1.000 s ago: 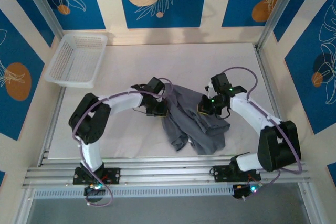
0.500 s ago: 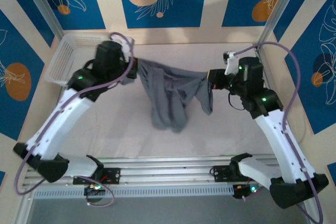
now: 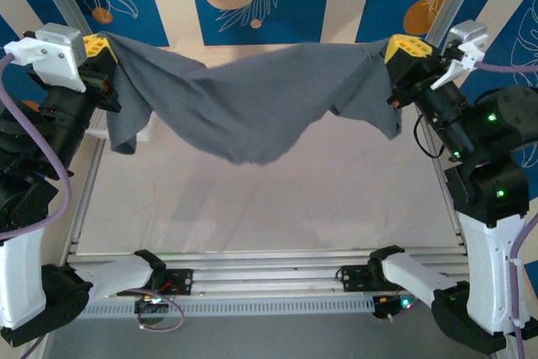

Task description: Fold the inside-out t-shirt

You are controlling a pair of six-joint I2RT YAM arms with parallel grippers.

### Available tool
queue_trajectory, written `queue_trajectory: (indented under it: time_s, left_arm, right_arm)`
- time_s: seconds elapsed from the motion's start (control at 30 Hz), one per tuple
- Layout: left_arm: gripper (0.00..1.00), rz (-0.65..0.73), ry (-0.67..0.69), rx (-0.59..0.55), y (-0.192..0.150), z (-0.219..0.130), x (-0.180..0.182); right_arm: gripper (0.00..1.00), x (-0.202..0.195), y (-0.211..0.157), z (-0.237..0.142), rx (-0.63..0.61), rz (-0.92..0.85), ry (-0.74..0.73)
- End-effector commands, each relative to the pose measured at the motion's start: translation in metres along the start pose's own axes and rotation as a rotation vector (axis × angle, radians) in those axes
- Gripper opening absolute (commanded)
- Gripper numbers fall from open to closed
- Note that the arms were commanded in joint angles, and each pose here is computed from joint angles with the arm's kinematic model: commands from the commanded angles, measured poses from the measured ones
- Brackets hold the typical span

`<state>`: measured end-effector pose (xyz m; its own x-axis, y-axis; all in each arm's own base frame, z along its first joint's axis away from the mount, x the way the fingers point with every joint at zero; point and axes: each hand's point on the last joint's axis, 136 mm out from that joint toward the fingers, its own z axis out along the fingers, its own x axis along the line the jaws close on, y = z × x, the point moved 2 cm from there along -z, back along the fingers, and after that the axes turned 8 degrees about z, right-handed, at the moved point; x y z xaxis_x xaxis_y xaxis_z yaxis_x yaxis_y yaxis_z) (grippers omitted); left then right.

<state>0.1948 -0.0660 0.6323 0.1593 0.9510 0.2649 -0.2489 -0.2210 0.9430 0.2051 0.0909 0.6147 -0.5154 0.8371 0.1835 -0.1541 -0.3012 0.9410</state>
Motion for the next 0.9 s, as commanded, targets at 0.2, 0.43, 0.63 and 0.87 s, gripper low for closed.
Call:
queue_trajectory:
  time_s: [0.2,0.43,0.63,0.87]
  left_arm:
    - [0.00,0.025,0.054,-0.019,0.014,0.007,0.010]
    - [0.00,0.150,0.085,0.358,-0.102,0.106,-0.031]
    - [0.36,-0.195,0.127,0.587,-0.231,0.190,-0.010]
    - [0.88,-0.324,-0.067,0.618,-0.252,0.212,-0.037]
  right_arm:
    - [0.00,-0.006,0.024,0.010,-0.037,-0.053,-0.045]
    - [0.00,-0.079,-0.064,0.083,0.270,0.157,-0.223]
    - [0.54,-0.134,-0.133,0.142,0.498,0.381,-0.263]
    - [0.74,-0.140,-0.160,0.136,0.714,0.464,-0.236]
